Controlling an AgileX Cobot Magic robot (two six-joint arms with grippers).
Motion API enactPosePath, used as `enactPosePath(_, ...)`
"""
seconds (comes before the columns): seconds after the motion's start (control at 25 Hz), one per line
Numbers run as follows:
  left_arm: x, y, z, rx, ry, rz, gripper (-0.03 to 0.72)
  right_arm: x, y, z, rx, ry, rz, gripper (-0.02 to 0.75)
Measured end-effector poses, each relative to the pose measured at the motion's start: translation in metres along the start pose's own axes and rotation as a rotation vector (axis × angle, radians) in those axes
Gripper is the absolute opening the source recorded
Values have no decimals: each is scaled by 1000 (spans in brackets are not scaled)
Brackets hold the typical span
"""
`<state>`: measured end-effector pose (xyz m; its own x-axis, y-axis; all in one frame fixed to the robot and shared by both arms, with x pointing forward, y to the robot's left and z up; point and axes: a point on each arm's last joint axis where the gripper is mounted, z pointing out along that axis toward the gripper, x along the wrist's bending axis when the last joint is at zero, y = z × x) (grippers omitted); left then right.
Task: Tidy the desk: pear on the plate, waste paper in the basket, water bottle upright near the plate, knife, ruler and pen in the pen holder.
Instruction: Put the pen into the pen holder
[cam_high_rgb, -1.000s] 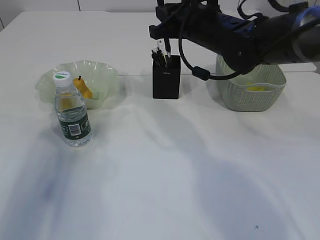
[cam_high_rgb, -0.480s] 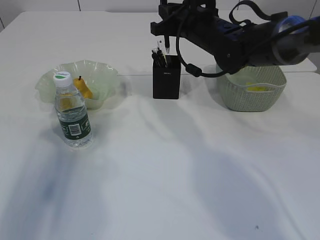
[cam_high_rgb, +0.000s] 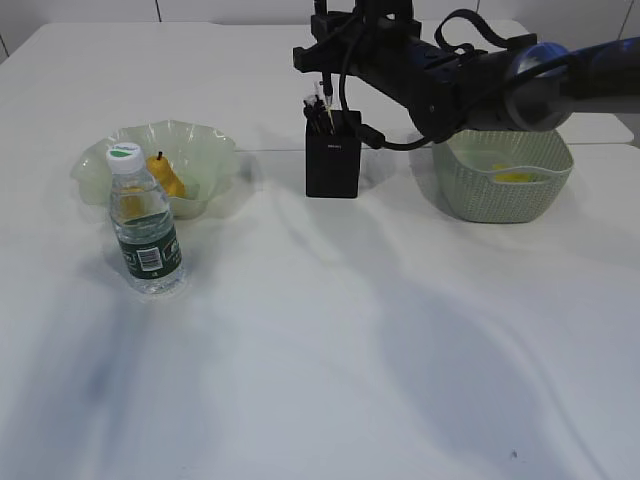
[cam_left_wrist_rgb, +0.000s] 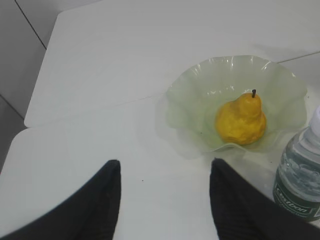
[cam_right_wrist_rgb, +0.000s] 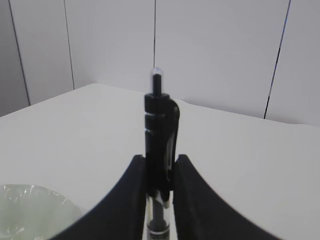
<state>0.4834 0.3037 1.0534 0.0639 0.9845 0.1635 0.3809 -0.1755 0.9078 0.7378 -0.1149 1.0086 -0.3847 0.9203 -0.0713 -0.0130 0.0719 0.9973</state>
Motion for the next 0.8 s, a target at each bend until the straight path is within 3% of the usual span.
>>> enactPosePath(0.8,0,-1,1,6,-1,0,402,-16,-50,17,81,-28,-19,113)
